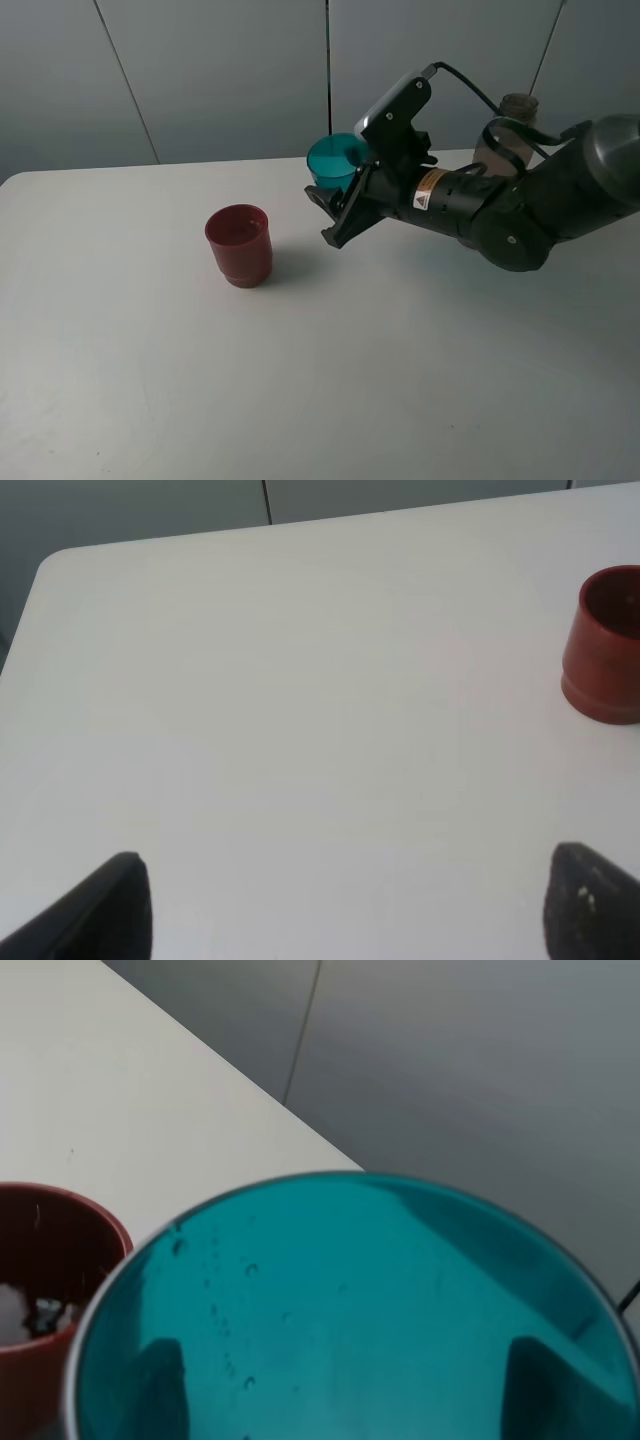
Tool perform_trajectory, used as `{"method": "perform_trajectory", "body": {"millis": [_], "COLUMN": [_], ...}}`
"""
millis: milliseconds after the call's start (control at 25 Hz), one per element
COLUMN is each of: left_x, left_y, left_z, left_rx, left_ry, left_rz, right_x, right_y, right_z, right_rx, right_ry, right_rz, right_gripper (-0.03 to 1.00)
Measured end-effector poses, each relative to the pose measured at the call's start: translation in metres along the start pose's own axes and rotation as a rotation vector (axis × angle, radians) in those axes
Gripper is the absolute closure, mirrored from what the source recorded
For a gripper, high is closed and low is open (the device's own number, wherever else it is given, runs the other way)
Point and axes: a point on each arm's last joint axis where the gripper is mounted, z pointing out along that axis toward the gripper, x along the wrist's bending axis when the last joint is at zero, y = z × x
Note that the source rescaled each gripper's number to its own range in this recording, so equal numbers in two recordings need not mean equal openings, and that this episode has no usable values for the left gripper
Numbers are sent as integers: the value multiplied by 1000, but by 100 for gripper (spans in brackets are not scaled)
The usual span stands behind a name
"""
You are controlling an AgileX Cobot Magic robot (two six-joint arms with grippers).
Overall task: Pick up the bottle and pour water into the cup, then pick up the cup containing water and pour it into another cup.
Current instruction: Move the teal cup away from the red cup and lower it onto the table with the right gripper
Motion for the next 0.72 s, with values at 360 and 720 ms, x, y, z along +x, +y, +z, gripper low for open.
{"method": "perform_trajectory", "body": {"millis": [360, 720], "left_x": [0, 0], "left_y": [0, 0], "left_z": [0, 0], "left_rx": [0, 0], "left_ry": [0, 0], "left_rz": [0, 0], "right_x": [7, 5], "right_y": [-29, -53], "right_z": [11, 16], "right_rx": [6, 10], "right_ry": [21, 21], "right_rz": [30, 158], "right_gripper": [88, 88]}}
